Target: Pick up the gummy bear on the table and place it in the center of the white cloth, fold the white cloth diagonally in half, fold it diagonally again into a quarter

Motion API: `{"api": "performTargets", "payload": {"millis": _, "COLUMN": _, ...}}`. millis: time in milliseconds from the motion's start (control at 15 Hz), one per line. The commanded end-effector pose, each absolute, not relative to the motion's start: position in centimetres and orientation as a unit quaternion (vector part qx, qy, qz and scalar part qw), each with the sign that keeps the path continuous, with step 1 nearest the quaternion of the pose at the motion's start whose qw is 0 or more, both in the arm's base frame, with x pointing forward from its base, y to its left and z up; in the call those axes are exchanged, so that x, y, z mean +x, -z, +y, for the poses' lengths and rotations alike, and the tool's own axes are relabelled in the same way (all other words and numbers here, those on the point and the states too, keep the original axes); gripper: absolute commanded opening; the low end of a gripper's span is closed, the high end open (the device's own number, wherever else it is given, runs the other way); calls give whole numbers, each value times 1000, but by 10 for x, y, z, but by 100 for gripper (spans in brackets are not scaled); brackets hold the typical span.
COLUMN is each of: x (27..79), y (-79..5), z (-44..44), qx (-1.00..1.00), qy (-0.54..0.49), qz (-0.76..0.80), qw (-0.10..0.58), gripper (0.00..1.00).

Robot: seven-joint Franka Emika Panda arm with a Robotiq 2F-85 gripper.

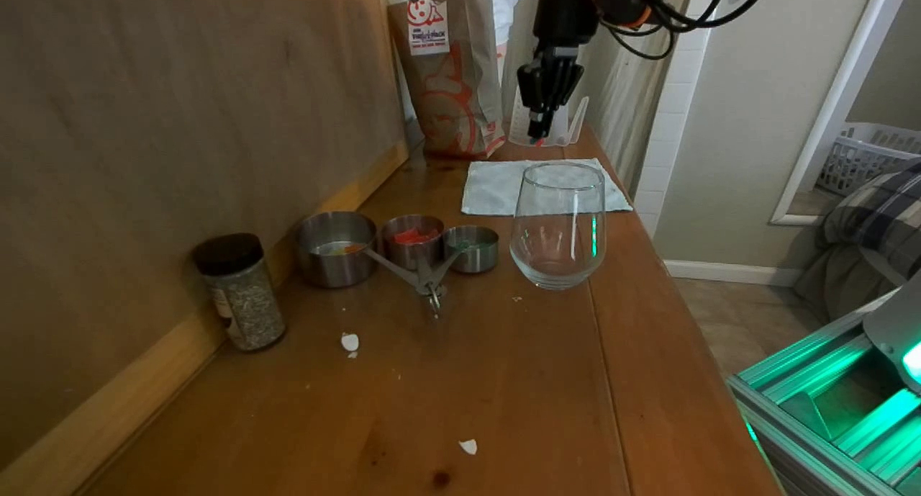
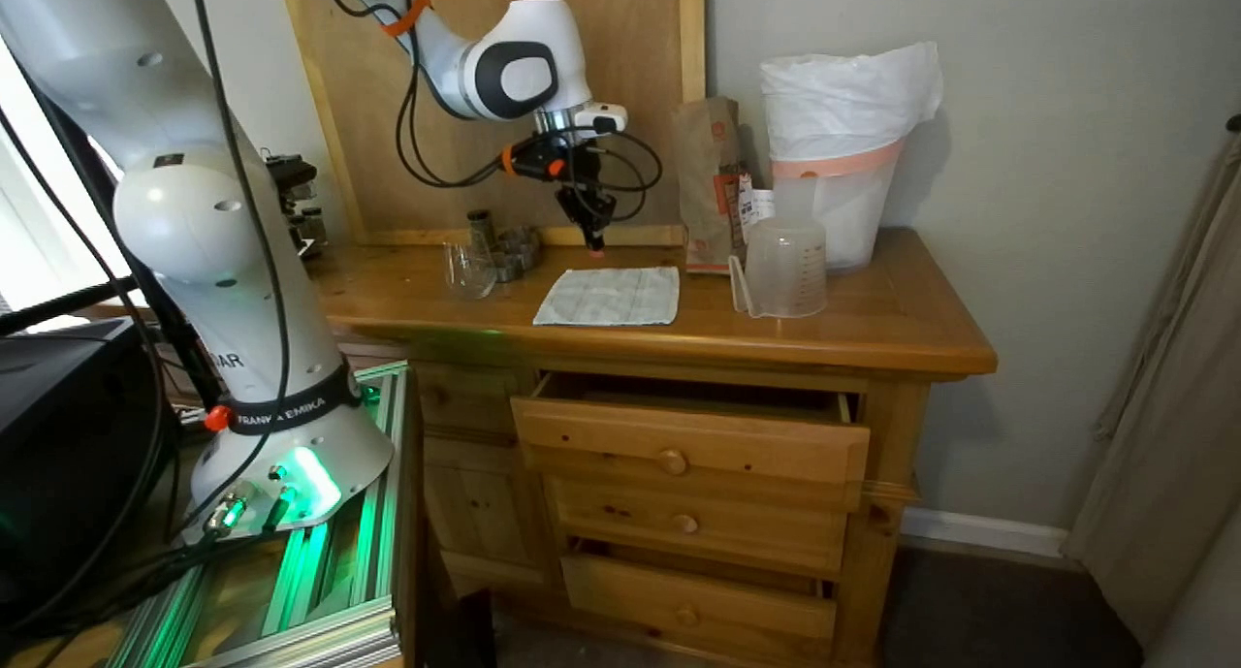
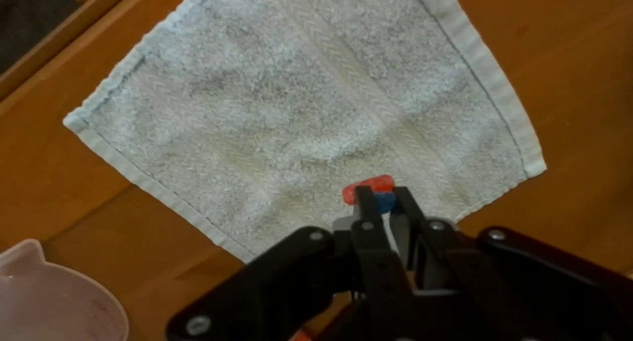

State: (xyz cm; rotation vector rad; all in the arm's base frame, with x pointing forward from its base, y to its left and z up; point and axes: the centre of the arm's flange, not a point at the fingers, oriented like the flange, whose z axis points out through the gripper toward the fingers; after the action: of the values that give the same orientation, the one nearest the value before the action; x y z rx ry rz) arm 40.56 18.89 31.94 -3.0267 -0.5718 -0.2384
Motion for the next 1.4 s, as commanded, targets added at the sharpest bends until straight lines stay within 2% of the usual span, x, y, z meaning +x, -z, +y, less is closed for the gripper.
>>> {"api": "performTargets", "payload": {"millis": 0, "x": 402, "y": -316, "z": 176, "qx": -981, "qy": 90, "qz": -169, "qw": 19, "gripper": 12}}
{"api": "performTargets", "payload": {"millis": 1067, "x": 408, "y": -278, "z": 179, "qx": -984, "qy": 59, "qz": -168, "qw": 30, "gripper": 16}}
{"api": "performTargets", "payload": {"millis": 1200, "x": 409, "y": -275, "z": 179, "qx": -984, "qy": 56, "qz": -168, "qw": 32, "gripper": 23}}
{"api": "performTargets", "payload": {"millis": 1267, "x": 409, "y": -275, "z": 179, "qx": -984, "qy": 55, "qz": -169, "qw": 32, "gripper": 39}}
{"api": "performTargets", "payload": {"millis": 1333, "x": 410, "y": -274, "z": 180, "qx": -984, "qy": 55, "qz": -169, "qw": 32, "gripper": 39}}
